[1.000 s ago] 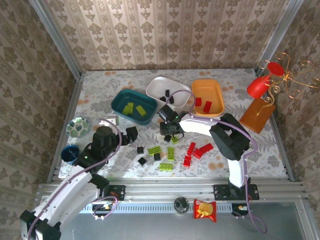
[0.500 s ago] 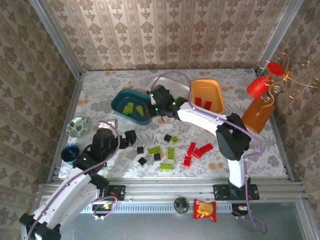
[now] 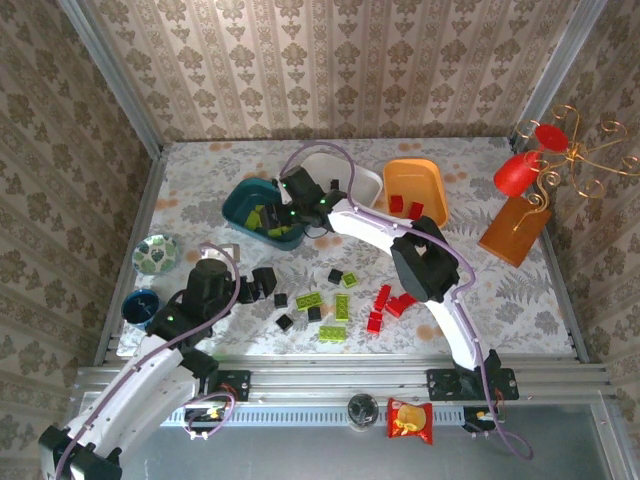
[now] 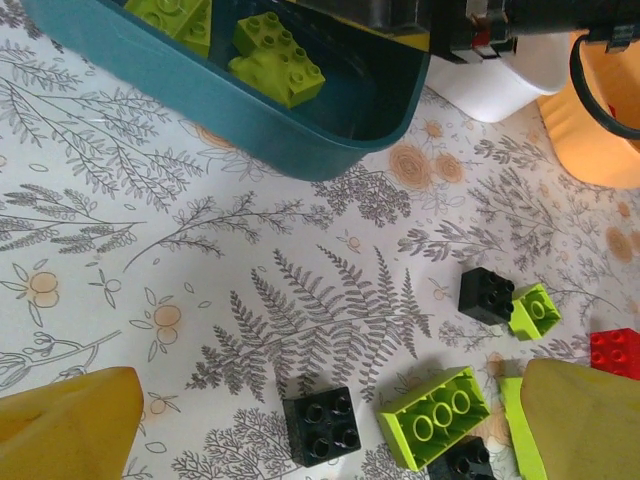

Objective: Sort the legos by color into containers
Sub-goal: Place the lego in the container, then pick up the lego from the middle-left of the table.

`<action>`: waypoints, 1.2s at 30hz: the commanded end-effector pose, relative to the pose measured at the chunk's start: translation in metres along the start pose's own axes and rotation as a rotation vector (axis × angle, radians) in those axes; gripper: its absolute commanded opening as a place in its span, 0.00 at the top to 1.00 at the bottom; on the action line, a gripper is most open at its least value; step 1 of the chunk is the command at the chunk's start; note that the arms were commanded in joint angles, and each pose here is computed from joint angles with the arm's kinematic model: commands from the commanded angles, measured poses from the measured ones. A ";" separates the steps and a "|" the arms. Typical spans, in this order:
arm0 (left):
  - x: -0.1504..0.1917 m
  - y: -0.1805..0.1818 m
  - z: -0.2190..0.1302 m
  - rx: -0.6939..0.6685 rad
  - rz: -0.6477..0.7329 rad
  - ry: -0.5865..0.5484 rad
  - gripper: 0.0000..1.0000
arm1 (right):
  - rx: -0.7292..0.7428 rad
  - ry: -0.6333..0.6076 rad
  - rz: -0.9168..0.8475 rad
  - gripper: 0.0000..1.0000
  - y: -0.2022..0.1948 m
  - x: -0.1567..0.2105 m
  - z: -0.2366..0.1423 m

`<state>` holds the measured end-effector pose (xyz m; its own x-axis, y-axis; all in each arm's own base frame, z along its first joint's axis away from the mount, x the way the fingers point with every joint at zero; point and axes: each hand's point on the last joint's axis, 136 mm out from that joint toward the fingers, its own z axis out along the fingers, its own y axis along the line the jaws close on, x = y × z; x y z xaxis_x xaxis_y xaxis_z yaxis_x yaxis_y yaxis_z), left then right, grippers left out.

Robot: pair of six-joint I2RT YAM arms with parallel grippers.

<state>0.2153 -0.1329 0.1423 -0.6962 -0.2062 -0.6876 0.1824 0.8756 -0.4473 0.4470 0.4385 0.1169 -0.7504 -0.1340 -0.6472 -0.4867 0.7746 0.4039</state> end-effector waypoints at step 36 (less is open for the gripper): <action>0.101 0.011 0.082 -0.165 0.148 0.505 0.48 | 0.122 -0.180 0.114 0.25 -0.064 0.064 -0.194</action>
<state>0.1990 -0.1797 0.0222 -0.9306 0.0984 -0.3526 0.2009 0.9424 -0.2674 0.3425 0.2684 0.1623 -0.7224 0.0284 -0.6909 -0.3540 0.8431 0.4048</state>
